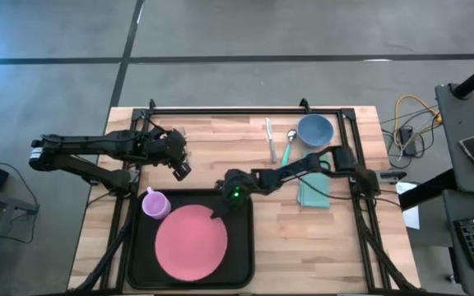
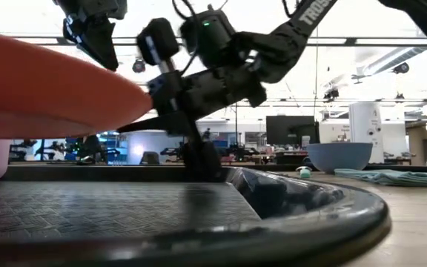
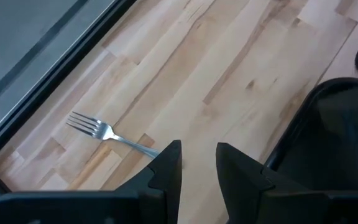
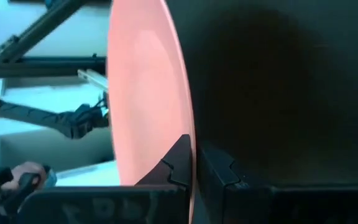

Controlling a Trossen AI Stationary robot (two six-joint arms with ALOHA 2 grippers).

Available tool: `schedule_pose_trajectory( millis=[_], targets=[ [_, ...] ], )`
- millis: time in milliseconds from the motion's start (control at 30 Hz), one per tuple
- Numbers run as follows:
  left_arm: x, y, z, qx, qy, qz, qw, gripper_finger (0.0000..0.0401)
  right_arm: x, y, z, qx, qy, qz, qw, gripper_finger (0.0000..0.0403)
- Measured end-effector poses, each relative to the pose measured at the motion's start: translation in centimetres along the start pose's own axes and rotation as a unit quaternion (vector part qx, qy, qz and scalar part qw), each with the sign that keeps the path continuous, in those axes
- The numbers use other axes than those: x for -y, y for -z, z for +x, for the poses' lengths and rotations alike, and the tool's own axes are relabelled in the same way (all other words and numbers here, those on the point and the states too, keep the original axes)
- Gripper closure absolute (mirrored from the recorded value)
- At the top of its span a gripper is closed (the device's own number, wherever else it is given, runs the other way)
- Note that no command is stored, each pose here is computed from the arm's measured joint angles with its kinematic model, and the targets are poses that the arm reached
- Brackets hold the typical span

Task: Set up tray
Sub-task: Put the pink plate on the black tray

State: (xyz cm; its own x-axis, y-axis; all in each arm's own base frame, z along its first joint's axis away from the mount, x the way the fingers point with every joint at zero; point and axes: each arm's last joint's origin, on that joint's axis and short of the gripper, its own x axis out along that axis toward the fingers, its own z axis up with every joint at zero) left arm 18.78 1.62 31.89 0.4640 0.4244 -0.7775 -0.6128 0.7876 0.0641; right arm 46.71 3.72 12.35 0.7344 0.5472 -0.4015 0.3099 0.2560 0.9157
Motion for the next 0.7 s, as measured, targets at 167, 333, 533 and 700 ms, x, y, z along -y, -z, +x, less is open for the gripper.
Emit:
schedule_pose_trajectory(
  millis=[167, 333, 533, 700],
  targets=[
    [0.0, 0.0, 0.0, -0.002, 0.001, 0.015, 1.000, 0.0320, 0.4, -0.4, 1.6, -0.021, 0.001, 0.012, 1.000, 0.0394],
    [0.0, 0.1, 0.1, -0.005, 0.000, 0.017, 1.000, 0.0320, 0.5, -0.6, 2.2, -0.019, 0.004, 0.009, 1.000, 0.0394],
    [0.0, 0.3, 0.3, -0.008, -0.001, 0.019, 1.000, 0.0320, 0.7, -0.3, 2.0, -0.022, 0.040, 0.004, 0.999, 0.0363],
    [0.0, 0.4, 0.4, -0.010, -0.002, 0.019, 1.000, 0.0320, 0.5, -0.2, 1.9, -0.002, 0.050, -0.012, 0.999, 0.0311]
  ],
)
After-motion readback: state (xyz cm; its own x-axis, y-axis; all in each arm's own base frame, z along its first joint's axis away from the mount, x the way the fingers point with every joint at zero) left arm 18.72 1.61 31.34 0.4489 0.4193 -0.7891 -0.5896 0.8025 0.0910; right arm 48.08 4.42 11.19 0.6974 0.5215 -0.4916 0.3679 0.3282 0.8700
